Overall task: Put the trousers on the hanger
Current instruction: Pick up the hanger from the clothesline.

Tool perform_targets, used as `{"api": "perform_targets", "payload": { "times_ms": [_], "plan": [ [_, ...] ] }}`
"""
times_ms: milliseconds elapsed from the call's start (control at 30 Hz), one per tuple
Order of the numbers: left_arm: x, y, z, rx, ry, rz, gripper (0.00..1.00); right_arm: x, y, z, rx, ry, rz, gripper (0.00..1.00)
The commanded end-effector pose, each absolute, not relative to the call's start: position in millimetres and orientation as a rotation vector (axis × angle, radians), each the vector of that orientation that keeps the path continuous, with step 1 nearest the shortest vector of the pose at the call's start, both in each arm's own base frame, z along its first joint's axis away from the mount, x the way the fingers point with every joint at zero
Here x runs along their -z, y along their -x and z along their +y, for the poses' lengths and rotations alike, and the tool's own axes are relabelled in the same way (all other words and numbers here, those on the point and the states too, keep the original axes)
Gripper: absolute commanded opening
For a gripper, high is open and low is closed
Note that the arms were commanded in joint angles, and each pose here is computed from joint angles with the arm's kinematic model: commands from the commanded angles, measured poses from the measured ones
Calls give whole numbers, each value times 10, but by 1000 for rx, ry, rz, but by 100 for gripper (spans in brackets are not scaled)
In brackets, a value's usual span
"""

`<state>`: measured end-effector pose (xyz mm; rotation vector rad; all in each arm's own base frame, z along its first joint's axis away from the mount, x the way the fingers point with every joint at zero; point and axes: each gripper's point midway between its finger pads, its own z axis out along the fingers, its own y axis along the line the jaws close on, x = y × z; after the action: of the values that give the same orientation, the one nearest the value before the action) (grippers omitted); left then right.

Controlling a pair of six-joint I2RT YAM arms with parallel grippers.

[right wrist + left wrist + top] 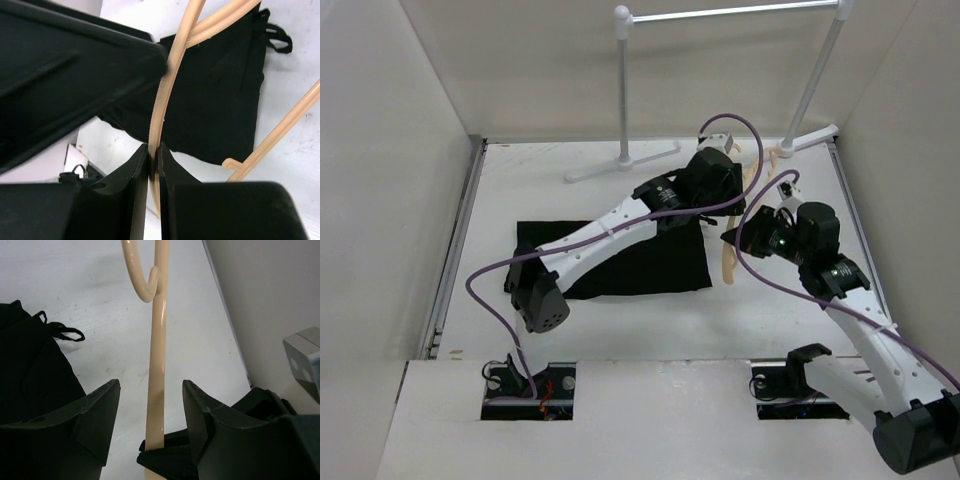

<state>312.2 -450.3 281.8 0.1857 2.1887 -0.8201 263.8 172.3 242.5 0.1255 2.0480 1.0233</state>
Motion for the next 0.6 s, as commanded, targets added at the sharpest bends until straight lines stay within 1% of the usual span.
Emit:
{"api": "perform_targets", "payload": {
  "times_ms": [0,133,200,333,433,567],
  "plan": [
    [-2945,-3061,-4532,824,-236,2172,50,-2525,-2607,1735,-1009,-90,1982,12],
    [-2781,-3060,-4573,797,-244,2195,44,-2484,-2528,1766,-1021,-88,1991,12],
    [-2705,-3081,-4568,780,-233,2203,40,-2454,-2487,1775,-1026,-88,2000,12],
    [-2546,-3115,-4588,759,-221,2212,35,-2351,-2402,1801,-1048,-107,2024,12],
    [-2435,-3099,-4621,776,-208,2224,35,-2266,-2354,1775,-1042,-134,2042,12],
    [-2281,-3002,-4699,822,-210,2260,37,-2166,-2283,1747,-1034,-144,2069,12]
  ]
}}
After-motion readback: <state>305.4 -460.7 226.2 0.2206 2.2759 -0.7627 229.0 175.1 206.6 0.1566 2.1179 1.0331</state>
